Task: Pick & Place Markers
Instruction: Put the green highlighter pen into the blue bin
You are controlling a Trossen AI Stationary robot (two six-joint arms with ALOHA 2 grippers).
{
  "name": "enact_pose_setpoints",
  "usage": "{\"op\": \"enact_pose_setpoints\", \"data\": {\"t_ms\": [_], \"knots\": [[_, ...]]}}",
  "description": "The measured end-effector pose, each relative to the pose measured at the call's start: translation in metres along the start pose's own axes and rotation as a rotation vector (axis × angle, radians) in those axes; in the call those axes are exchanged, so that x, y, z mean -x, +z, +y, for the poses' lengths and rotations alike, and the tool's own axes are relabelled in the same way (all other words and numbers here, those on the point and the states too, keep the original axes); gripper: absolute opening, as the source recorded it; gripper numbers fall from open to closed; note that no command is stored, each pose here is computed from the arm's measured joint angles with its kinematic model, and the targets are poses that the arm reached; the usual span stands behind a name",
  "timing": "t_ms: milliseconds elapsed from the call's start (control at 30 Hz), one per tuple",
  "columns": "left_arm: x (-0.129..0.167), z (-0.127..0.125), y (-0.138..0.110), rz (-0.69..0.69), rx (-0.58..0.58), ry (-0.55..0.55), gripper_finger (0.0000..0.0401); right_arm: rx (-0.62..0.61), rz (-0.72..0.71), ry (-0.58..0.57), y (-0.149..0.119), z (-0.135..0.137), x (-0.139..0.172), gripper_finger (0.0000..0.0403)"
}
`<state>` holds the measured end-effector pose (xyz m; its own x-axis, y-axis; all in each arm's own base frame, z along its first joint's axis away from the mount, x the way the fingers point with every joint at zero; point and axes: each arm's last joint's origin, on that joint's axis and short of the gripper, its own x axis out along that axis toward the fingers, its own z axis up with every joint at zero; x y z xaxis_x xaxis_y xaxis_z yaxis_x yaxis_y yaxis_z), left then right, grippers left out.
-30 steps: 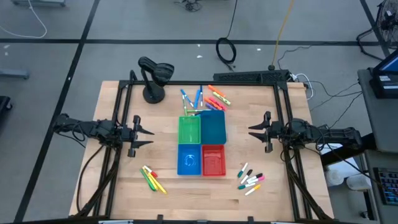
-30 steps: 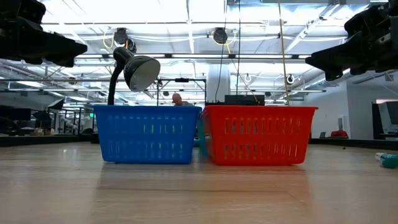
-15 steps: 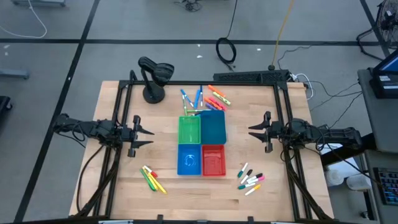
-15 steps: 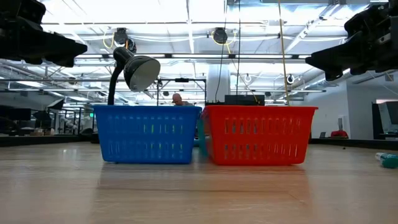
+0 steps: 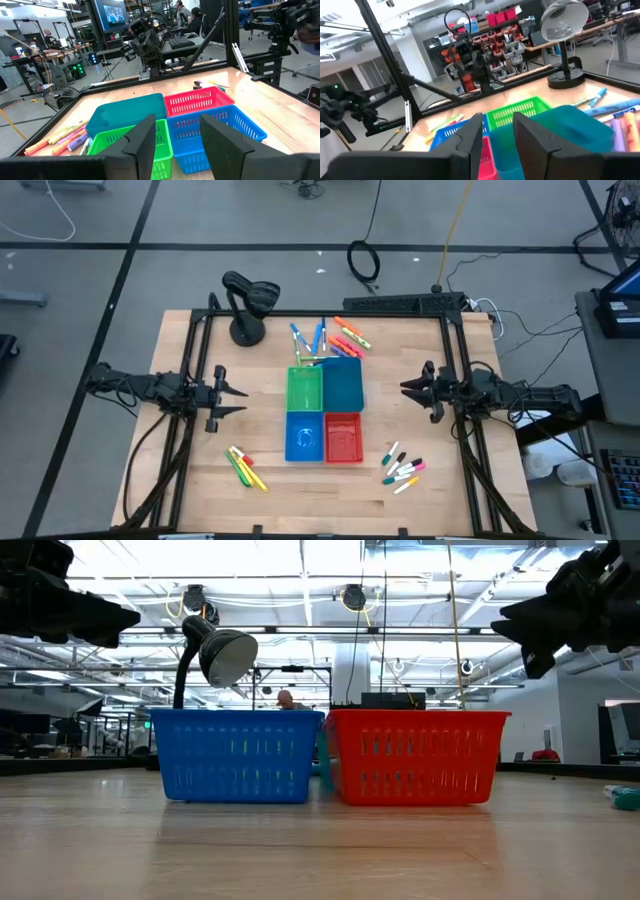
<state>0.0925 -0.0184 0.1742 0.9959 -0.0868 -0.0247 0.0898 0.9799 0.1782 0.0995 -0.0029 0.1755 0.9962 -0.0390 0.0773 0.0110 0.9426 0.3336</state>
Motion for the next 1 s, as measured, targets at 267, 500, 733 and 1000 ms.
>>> {"op": "enact_pose_setpoints", "data": {"t_ms": [267,500,733,1000], "knots": [[0.000,0.000,0.000,0.000,0.000,0.000,0.0159,-0.017,-0.114,0.346,0.017,0.018,0.003,0.0107],[0.000,0.000,0.000,0.001,0.000,0.000,0.0159,-0.050,-0.157,0.571,0.021,0.042,0.001,0.0180],[0.000,0.000,0.000,0.001,0.000,0.000,0.0159,-0.023,0.003,0.620,0.010,0.074,-0.014,0.0249],[0.000,0.000,0.000,0.002,0.000,-0.001,0.0159,0.243,0.442,0.491,0.023,0.151,-0.063,0.0257]]}}
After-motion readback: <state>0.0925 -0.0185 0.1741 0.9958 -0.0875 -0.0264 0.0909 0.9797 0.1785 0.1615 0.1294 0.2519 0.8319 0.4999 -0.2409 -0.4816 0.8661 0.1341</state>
